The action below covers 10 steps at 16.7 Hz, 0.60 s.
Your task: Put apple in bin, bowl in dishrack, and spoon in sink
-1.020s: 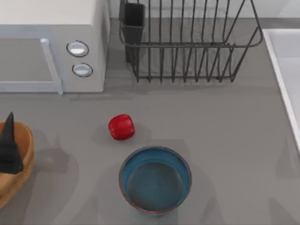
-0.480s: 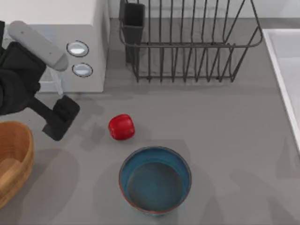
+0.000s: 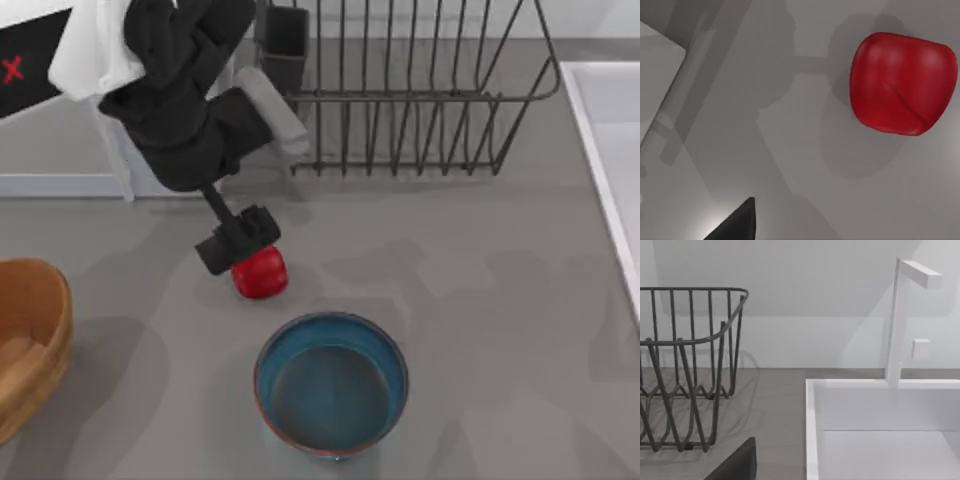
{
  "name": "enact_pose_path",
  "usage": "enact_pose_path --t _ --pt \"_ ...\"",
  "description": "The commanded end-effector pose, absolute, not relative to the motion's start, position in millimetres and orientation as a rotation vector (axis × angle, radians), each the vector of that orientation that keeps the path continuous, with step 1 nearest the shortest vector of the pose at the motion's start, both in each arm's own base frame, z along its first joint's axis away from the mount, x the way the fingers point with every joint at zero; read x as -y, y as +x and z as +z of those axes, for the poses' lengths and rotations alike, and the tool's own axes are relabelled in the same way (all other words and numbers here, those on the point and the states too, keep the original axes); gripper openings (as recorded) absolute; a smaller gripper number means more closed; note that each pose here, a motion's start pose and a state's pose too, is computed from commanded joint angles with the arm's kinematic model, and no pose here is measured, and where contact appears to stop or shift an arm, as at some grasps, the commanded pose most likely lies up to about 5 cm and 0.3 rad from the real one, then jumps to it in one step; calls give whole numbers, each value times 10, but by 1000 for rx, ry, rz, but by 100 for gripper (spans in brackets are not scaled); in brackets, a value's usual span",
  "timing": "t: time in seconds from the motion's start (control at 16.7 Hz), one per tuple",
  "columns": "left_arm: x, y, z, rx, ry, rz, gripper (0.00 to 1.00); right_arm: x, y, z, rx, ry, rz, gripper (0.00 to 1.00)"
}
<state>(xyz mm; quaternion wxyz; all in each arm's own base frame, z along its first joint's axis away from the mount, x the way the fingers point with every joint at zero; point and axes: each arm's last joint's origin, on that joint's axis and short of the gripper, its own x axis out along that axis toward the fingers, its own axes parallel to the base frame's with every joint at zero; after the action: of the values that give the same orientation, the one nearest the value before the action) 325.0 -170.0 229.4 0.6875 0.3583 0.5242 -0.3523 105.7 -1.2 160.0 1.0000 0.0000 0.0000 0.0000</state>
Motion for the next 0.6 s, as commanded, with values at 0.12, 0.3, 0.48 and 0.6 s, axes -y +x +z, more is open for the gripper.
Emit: enact_pose_path --t 0.12,0.3,0.48,0.6 --pt "1861 3422 2139 -1257 839 -844 100 12 1057 1600 0 0 0 100" --pt "2025 3620 1938 -1355 867 -904 100 12 1057 1600 0 0 0 100" --pt "2107 3743 1837 -1410 872 -937 100 12 1057 1600 0 0 0 100" --pt "2131 3791 1803 -1430 870 -948 100 12 1057 1600 0 0 0 100"
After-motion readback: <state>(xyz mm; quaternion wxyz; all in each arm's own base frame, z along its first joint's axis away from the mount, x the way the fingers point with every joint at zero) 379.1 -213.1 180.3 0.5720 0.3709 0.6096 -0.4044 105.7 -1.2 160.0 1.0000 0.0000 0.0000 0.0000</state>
